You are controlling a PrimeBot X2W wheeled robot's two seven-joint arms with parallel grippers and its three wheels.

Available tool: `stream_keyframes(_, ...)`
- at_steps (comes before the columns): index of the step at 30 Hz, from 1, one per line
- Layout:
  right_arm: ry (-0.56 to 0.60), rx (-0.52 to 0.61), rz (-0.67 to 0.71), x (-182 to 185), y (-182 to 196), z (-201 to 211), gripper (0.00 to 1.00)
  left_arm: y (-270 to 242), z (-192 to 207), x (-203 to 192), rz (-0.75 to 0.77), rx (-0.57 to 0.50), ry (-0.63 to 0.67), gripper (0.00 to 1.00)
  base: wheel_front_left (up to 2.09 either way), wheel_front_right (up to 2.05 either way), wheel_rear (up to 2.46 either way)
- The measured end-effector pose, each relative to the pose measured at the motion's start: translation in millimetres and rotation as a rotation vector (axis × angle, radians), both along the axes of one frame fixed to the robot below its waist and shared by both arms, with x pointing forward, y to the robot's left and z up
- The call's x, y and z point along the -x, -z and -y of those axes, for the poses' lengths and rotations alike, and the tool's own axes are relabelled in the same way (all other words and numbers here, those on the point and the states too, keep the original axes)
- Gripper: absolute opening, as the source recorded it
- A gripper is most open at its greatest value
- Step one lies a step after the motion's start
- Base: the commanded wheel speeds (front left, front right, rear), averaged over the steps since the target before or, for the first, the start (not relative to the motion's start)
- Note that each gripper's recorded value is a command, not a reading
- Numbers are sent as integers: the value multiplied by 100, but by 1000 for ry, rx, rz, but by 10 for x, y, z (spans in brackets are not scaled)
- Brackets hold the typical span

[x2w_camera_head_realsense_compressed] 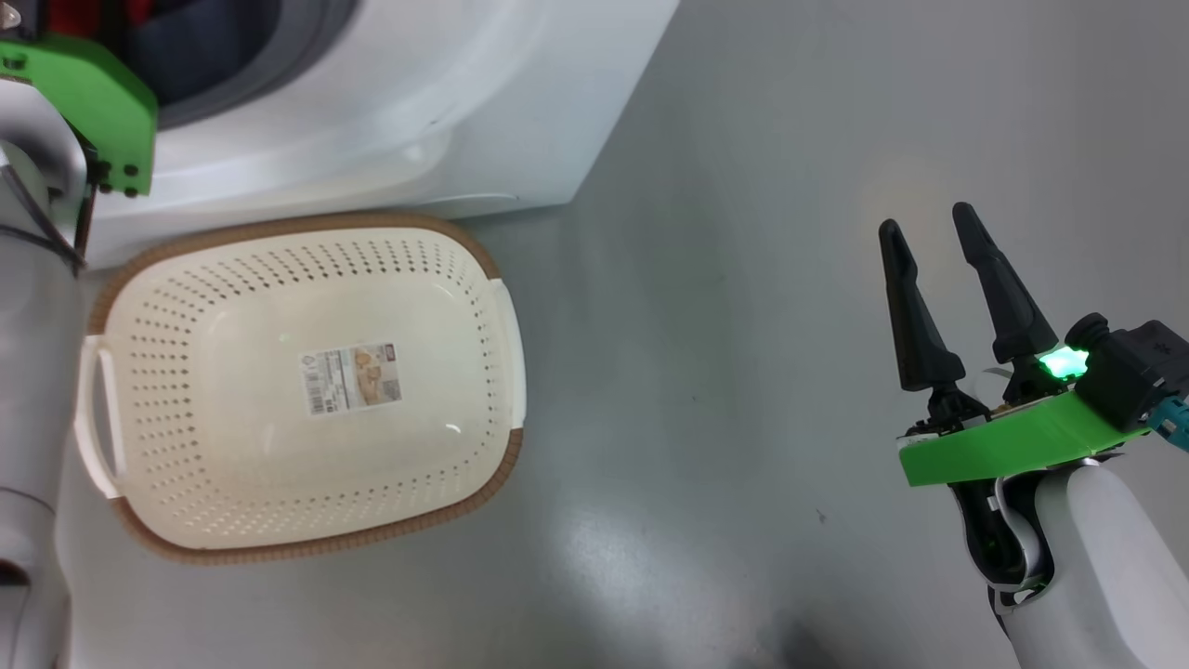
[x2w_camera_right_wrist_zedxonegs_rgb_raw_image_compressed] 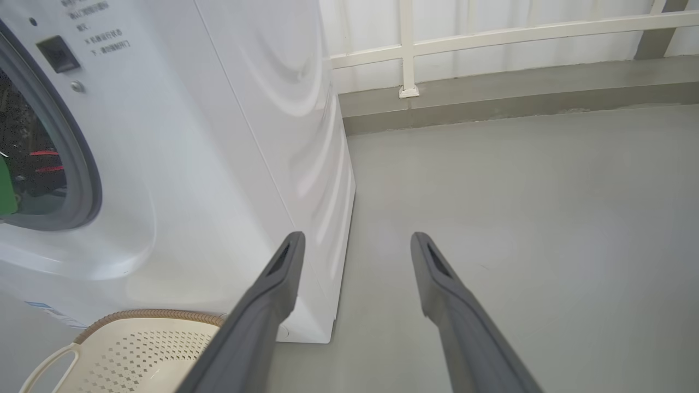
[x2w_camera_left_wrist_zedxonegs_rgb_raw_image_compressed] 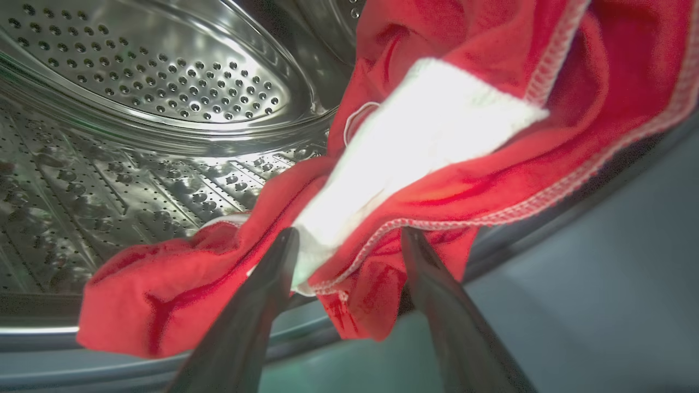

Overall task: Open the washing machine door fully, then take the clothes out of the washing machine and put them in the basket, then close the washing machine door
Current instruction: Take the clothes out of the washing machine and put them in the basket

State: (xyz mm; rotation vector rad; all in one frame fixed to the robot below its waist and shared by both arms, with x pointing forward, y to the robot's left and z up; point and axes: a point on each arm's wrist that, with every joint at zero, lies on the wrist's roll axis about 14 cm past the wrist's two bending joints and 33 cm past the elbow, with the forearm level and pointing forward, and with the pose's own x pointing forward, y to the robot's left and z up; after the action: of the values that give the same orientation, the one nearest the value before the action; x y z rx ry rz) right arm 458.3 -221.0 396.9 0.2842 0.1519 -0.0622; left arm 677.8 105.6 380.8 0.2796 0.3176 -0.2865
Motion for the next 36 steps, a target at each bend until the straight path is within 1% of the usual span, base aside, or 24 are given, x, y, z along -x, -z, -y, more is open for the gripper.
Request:
stream_keyframes(9, 11, 7, -17, -19, 81, 40, 100, 218, 50, -97, -32, -43, 19, 100, 0, 0, 0)
stream_keyframes(10, 13, 8, -17, -20, 80, 44, 100, 222, 51, -109, -33, -50, 18, 76, 0, 0, 0)
stream_keyframes(11, 15, 8, -17, -16, 80, 48, 100, 221, 60, -118, -32, -51, 20, 59, 0, 0, 0)
stream_keyframes(12, 16, 8, -17, -13, 78, 51, 100, 220, 68, -122, -32, -51, 21, 34, 0, 0, 0)
stream_keyframes(13, 17, 9, -16, -11, 73, 54, 100, 222, 75, -120, -33, -49, 21, 0, 0, 0, 0)
stream_keyframes(17, 18, 8, -13, -13, 63, 54, 100, 220, 76, -112, -33, -44, 20, 0, 0, 0, 0)
stream_keyframes(22, 14, 1, -9, -31, 60, 28, 100, 148, 69, -119, -3, 17, -8, 0, 0, 0, 0)
stream_keyframes(29, 13, -5, 13, -61, -13, 14, 100, -85, 34, -122, 51, 163, -91, 0, 0, 0, 0)
stream_keyframes(33, 5, -8, 32, -83, -79, -10, 100, -270, 12, -77, 102, 269, -136, 0, 0, 0, 0)
stream_keyframes(36, -3, -8, 45, -87, -132, -27, 100, -380, -33, -4, 136, 330, -166, 0, 0, 0, 0)
